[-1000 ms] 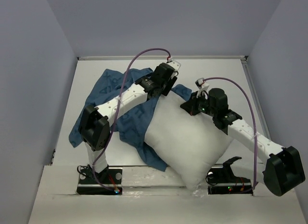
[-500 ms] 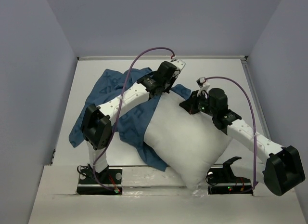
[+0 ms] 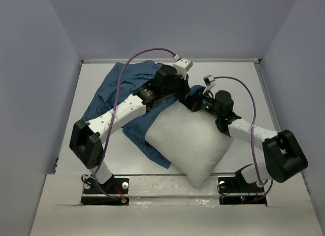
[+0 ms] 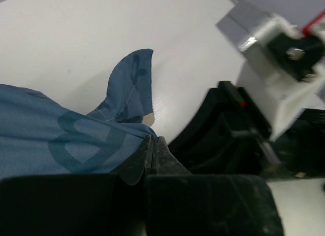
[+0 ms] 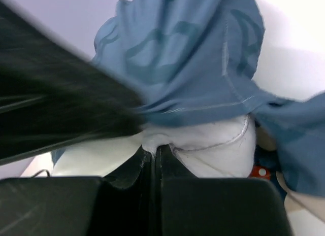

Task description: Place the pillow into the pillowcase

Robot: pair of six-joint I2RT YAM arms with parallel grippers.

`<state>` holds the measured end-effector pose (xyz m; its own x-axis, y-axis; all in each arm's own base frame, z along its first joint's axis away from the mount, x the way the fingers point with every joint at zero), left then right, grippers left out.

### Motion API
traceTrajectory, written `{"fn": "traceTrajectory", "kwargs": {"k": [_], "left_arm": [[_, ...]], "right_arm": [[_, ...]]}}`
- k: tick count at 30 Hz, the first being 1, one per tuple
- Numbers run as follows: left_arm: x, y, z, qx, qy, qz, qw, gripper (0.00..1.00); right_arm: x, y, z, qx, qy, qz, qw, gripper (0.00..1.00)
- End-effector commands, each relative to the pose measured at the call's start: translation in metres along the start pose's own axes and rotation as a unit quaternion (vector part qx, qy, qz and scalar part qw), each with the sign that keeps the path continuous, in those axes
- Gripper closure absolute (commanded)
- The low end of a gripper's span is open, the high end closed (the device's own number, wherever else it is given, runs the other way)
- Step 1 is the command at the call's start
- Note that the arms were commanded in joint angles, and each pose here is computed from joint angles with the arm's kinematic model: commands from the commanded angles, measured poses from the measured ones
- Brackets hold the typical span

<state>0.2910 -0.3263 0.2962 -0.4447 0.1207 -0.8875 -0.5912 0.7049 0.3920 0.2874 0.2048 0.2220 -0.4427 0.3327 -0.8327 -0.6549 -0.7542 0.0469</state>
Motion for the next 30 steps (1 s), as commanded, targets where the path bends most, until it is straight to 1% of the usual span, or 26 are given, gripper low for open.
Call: {"fn": "traceTrajectory", "kwargs": {"k": [1,2,3,4,5,7,9,10,11,12,13,15,16,18,19,22,23,24,25,26,27,28,30], "left_arm": [[-0.044,0.051,-0.066,0.213,0.059,-0.095,0.970,1.00],[-0.041,0.052,-0.071,0.223,0.070,-0.091,0.968,1.00],[-0.038,0.055,-0.074,0.227,0.085,-0.084,0.966,1.00],[-0.036,0.055,-0.076,0.226,0.092,-0.081,0.966,1.00],[-0.033,0.057,-0.079,0.228,0.100,-0.076,0.965,1.00],[-0.028,0.061,-0.079,0.225,0.105,-0.069,0.966,1.00],[-0.021,0.057,-0.066,0.164,0.096,-0.061,0.980,1.00],[-0.014,0.055,-0.053,0.101,0.096,-0.049,0.989,1.00],[-0.010,0.055,-0.047,0.078,0.089,-0.043,0.992,0.91],[-0.006,0.056,-0.042,0.056,0.084,-0.041,0.994,0.79],[0.001,0.063,-0.037,0.039,0.080,-0.041,0.995,0.52],[0.006,0.074,-0.023,-0.018,0.082,-0.062,0.995,0.23],[0.016,0.090,-0.011,-0.065,0.097,-0.076,0.990,0.09],[0.030,0.108,0.000,-0.107,0.122,-0.093,0.982,0.03],[0.053,0.125,0.013,-0.147,0.152,-0.099,0.972,0.03],[0.096,0.149,0.030,-0.206,0.206,-0.086,0.953,0.03],[0.128,0.160,0.040,-0.234,0.244,-0.073,0.938,0.05],[0.145,0.164,0.043,-0.241,0.264,-0.065,0.932,0.07],[0.176,0.170,0.049,-0.249,0.280,-0.049,0.926,0.07],[0.190,0.170,0.050,-0.246,0.303,-0.044,0.920,0.08],[0.201,0.170,0.050,-0.242,0.347,-0.049,0.905,0.10],[0.221,0.170,0.054,-0.237,0.366,-0.053,0.898,0.11],[0.234,0.169,0.061,-0.248,0.391,-0.071,0.884,0.11]], "right_arm": [[-0.049,-0.034,0.008,-0.024,-0.011,-0.168,0.985,1.00],[-0.048,-0.040,0.001,-0.009,-0.029,-0.176,0.984,1.00],[-0.051,-0.048,-0.013,0.021,-0.062,-0.204,0.977,1.00],[-0.052,-0.051,-0.018,0.036,-0.081,-0.216,0.972,1.00],[-0.055,-0.055,-0.026,0.055,-0.111,-0.222,0.967,1.00],[-0.052,-0.063,-0.039,0.093,-0.126,-0.221,0.962,1.00],[-0.045,-0.063,-0.041,0.109,-0.125,-0.189,0.968,1.00],[-0.048,-0.057,-0.033,0.112,-0.122,-0.192,0.967,1.00],[-0.047,-0.052,-0.033,0.122,-0.118,-0.191,0.967,1.00],[-0.046,-0.048,-0.033,0.129,-0.118,-0.185,0.967,1.00],[-0.042,-0.044,-0.037,0.157,-0.110,-0.173,0.966,1.00],[-0.052,-0.035,-0.031,0.164,-0.099,-0.182,0.964,1.00],[-0.052,-0.033,-0.032,0.176,-0.097,-0.178,0.963,1.00],[-0.059,-0.032,-0.032,0.187,-0.096,-0.177,0.961,1.00],[-0.062,-0.032,-0.036,0.190,-0.097,-0.174,0.961,1.00],[-0.070,-0.031,-0.035,0.188,-0.092,-0.181,0.961,1.00],[-0.070,-0.031,-0.034,0.187,-0.090,-0.179,0.962,1.00],[-0.071,-0.030,-0.033,0.185,-0.088,-0.179,0.962,1.00],[-0.071,-0.030,-0.032,0.182,-0.087,-0.177,0.963,1.00],[-0.073,-0.029,-0.031,0.179,-0.084,-0.177,0.964,1.00],[-0.073,-0.029,-0.030,0.179,-0.081,-0.174,0.965,1.00],[-0.073,-0.029,-0.029,0.177,-0.078,-0.172,0.966,1.00],[-0.076,-0.027,-0.027,0.175,-0.075,-0.174,0.966,1.00]]}}
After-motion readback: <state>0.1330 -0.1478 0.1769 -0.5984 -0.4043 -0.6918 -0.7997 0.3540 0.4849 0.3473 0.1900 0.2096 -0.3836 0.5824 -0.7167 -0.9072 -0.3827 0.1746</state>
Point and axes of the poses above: each gripper's point midway between its finger pads, its own y axis back along the fingers, its own z axis along the line the jaws close on, x = y × z, the point moved 8 cm from there along y, back along the fingers
